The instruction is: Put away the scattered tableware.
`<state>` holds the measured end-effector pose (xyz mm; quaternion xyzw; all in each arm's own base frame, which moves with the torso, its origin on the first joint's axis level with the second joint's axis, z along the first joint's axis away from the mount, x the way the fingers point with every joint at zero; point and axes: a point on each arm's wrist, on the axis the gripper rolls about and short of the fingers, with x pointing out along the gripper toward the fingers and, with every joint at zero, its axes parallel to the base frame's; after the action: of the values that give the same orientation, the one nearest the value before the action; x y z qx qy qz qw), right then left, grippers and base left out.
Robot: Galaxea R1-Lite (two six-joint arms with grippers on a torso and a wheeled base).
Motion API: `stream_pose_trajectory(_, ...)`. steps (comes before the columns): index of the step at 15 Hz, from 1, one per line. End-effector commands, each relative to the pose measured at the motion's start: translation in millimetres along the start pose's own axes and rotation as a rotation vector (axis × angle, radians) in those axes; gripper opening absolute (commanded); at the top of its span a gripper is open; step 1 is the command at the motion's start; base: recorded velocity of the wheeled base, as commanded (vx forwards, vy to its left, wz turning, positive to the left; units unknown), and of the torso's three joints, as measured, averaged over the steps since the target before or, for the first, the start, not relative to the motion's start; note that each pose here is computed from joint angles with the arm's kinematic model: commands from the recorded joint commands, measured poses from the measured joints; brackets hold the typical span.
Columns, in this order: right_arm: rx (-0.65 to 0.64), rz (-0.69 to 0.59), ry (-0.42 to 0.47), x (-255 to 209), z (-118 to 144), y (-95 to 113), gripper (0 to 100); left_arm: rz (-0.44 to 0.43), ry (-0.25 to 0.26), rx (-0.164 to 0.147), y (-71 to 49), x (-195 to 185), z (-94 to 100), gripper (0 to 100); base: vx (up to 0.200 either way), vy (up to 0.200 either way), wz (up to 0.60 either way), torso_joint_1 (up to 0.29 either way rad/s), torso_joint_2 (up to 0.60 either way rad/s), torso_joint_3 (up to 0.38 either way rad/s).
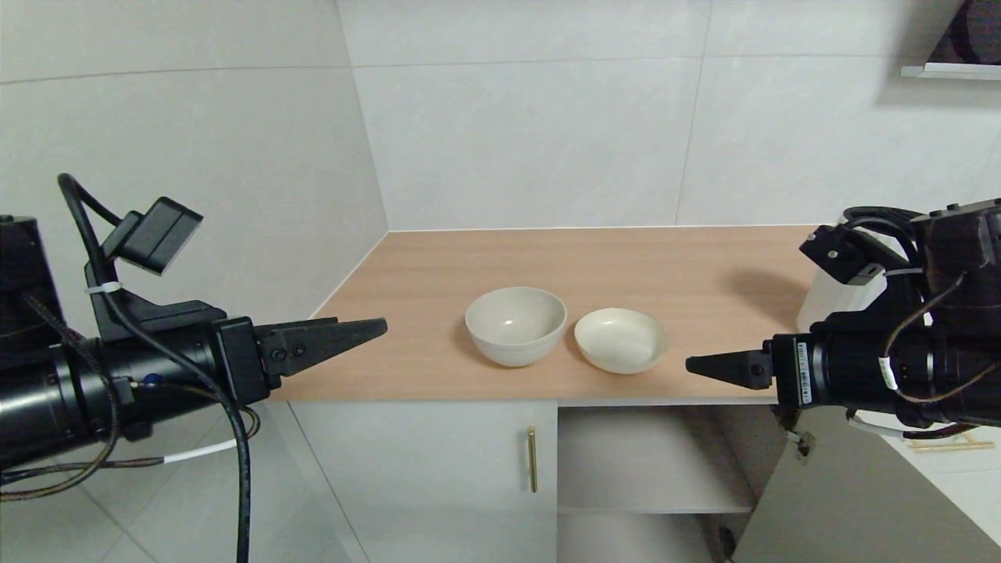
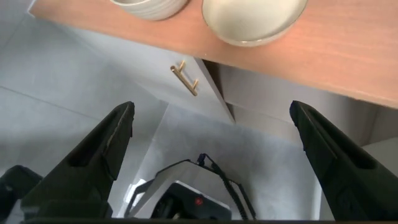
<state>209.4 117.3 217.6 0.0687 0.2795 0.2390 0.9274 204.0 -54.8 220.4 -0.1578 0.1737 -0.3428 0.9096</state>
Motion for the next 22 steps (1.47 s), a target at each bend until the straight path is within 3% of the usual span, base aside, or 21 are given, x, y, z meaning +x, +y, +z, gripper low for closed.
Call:
stream_pose_trajectory(1,-0.020,-0.003,0.008,9,2,0,100,-0.002,-0.006,0.004,-3.4,-2,7.0,100,0.000,0.000,0.00,0.027,-0.06,-0.046)
stream_pose_trajectory(3,-0.024,-0.009,-0.008,24,12,-1,100,0.010,0.033,-0.021,-5.5,1,19.7,100,0.000,0.000,0.00,0.000,0.00,0.000)
stream_pose_trajectory(6,0.005,-0.057,-0.004,42,36,-10,100,0.055,0.174,-0.111,-12.6,2,45.3,100,0.000,0.000,0.00,0.000,0.00,0.000)
stream_pose_trajectory(8,0.038,-0.087,0.029,54,39,-16,100,0.101,0.230,-0.149,-1.7,19,46.4,100,0.000,0.000,0.00,0.000,0.00,0.000)
stream_pose_trajectory(10,0.103,-0.129,0.021,66,43,-17,100,0.183,0.258,-0.153,7.2,41,38.9,100,0.000,0.000,0.00,0.000,0.00,0.000)
stream_pose_trajectory(11,0.125,-0.161,0.021,73,43,-19,100,0.223,0.257,-0.159,8.2,51,35.6,100,0.000,0.000,0.00,0.000,0.00,0.000)
stream_pose_trajectory(13,0.136,-0.228,0.021,90,43,-23,100,0.304,0.204,-0.235,9.7,87,28.3,100,0.000,0.000,0.00,0.000,0.00,0.000)
stream_pose_trajectory(15,0.178,-0.243,0.018,101,44,-24,100,0.355,0.159,-0.268,15.7,118,17.6,100,0.000,0.000,0.00,0.000,0.00,0.000)
stream_pose_trajectory(19,0.187,-0.241,0.028,104,41,-23,100,0.500,0.142,-0.247,31.8,169,2.0,100,0.000,0.000,0.00,0.000,0.00,0.000)
stream_pose_trajectory(22,0.185,-0.242,0.033,105,40,-23,100,0.512,0.160,-0.280,32.3,188,-8.4,100,0.000,0.000,0.00,0.000,0.00,0.000)
